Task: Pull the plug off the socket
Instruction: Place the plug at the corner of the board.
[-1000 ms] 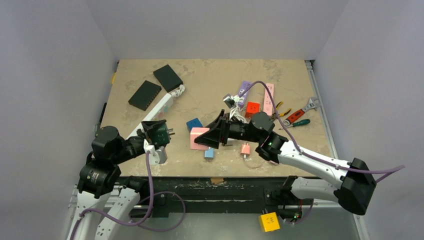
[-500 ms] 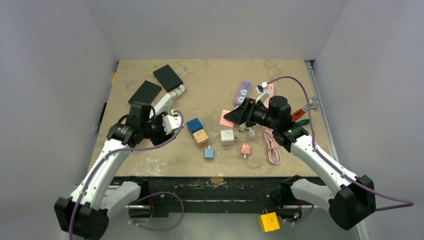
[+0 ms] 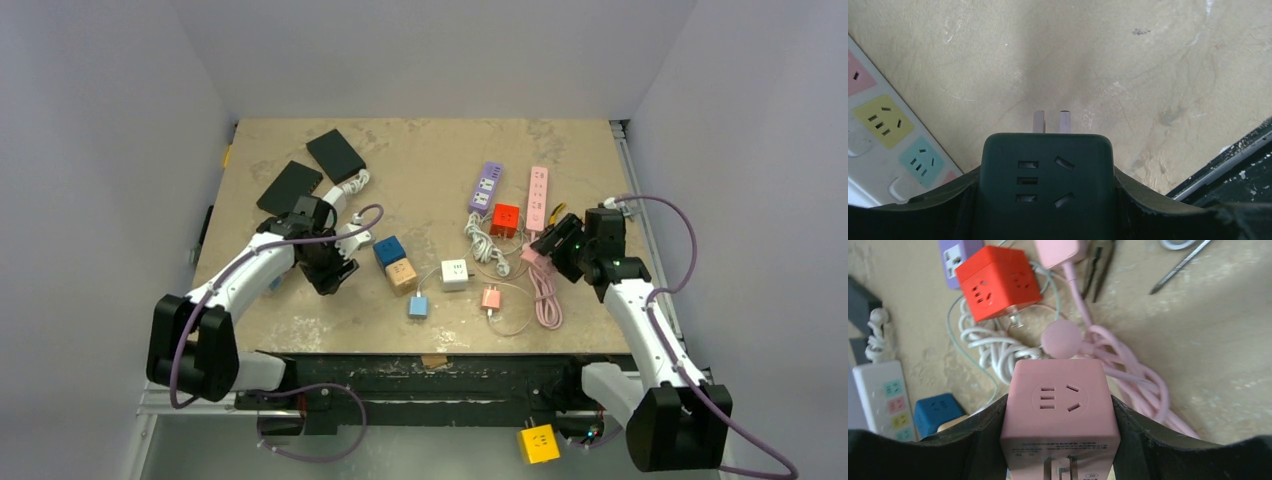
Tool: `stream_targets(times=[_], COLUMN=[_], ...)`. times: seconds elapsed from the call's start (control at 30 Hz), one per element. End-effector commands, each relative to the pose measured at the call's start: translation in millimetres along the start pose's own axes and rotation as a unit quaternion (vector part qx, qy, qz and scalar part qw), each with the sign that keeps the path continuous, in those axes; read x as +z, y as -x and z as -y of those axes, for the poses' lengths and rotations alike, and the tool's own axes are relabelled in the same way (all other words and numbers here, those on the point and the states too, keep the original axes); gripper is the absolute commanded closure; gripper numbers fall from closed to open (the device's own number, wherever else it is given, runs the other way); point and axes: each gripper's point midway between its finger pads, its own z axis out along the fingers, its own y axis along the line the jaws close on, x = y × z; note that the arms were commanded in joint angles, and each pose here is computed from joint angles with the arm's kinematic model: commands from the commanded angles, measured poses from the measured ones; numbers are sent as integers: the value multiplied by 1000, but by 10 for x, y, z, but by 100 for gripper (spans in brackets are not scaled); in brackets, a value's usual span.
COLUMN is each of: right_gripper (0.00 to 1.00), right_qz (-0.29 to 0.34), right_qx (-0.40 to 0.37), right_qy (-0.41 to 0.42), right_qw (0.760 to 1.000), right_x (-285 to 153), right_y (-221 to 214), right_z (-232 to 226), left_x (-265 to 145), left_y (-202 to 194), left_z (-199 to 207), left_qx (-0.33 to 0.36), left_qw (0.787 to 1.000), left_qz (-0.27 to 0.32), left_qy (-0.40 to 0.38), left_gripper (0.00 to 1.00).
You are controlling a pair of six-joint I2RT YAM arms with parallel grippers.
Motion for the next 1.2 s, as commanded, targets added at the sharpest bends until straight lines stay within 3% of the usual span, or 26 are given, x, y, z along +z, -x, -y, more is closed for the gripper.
stream_targets(times=[0.0,0.3,0.47,0.53,0.6,0.7,0.8,0.87,1.07,1.17], right_gripper=[100,100,100,100,99,89,80,69,4,1], right_qz=[50,71,53,34,22,16,14,11,-16,-6], right_qx=[17,34,45,46,51,56,57,51,31,9], right_qy=[-77,-190,-204,-211,-220,-226,-235,-240,-251,-259], right_qw=[996,979,977,976,974,972,970,969,967,966], right_x=[-132,-185,-57,45,135,254,355,417,517,442], right_y=[227,305,273,223,181,141,139,144,96,175], right_z=[309,754,846,880,927,983,1037,1066,1119,1129], left_x=[60,269,341,356,357,332,259,200,-44,-206], left_y=[134,17,-16,-18,-23,-14,34,75,193,284], left_z=[-265,-419,-390,-368,-345,-311,-271,-247,-151,-88], left_qx=[-27,-60,-73,-76,-77,-79,-82,-88,-120,-121], left_qw=[999,994,993,993,993,993,994,994,990,992], left_qz=[-1,-66,-82,-83,-84,-78,-65,-60,-66,-42], left_qy=[47,62,49,42,37,31,25,19,-9,-20], left_gripper=[100,100,77,61,40,12,2,0,0,0])
